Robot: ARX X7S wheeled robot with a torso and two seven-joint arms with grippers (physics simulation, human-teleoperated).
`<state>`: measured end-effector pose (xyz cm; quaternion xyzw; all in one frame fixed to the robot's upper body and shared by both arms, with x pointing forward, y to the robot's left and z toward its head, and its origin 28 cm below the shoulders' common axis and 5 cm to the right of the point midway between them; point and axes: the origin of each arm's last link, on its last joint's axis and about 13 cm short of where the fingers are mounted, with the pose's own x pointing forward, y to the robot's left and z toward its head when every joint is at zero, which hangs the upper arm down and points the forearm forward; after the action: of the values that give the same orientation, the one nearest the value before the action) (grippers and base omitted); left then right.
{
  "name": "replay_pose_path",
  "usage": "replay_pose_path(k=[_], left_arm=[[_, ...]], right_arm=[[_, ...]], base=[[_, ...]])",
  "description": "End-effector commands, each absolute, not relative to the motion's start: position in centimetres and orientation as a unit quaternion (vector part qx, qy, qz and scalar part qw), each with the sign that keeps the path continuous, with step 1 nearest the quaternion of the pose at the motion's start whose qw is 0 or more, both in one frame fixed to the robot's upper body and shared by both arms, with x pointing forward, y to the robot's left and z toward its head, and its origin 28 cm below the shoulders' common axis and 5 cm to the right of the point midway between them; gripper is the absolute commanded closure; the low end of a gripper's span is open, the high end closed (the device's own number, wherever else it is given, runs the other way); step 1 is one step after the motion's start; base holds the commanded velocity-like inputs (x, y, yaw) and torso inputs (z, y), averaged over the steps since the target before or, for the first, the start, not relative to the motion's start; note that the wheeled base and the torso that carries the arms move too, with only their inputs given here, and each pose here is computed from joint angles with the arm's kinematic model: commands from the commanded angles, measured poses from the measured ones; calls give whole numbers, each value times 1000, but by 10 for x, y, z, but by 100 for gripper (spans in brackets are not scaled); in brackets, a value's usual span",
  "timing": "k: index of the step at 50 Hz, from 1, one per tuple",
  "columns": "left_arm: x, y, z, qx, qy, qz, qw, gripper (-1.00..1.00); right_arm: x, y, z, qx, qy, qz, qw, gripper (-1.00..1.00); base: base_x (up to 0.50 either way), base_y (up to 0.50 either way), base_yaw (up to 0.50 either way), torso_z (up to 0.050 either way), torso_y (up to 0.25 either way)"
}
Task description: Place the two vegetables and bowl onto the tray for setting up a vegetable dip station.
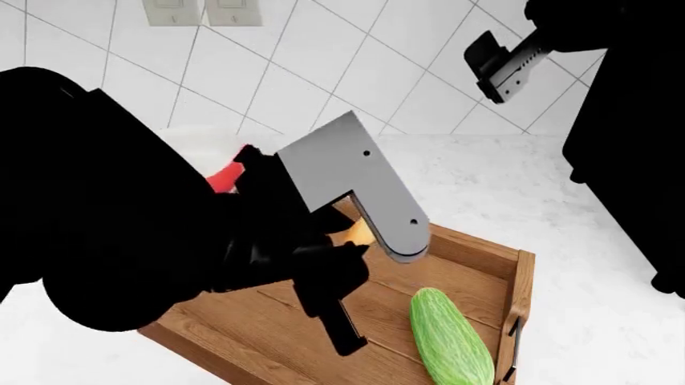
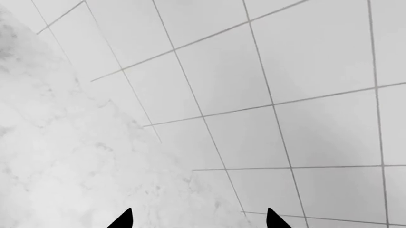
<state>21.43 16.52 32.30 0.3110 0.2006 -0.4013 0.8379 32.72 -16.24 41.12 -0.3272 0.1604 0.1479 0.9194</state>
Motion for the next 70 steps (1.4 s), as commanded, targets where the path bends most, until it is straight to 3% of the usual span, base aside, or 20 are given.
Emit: replay_pose_path(k=[1,11,17,42,70], left_arm=[[241,162,335,333,225,-390,828,100],[232,168,338,368,274,-451,766,100],[229,168,339,371,277,-473,750,100],[245,150,334,383,260,-495,735,100],[280,155,323,386,257,-483,742,100]], right_arm=[[328,-165,408,-328,163,147,919,-100],[332,-165,405,-328,162,148,919,-100],[334,-165,405,-327,161,150,919,-100],[332,-167,403,-329,162,149,918,-100],[331,-166,402,-332,163,146,917,-100]], base=[[0,0,0,0,0],[0,0,0,0,0],[0,0,0,0,0],[0,0,0,0,0],[0,0,0,0,0]])
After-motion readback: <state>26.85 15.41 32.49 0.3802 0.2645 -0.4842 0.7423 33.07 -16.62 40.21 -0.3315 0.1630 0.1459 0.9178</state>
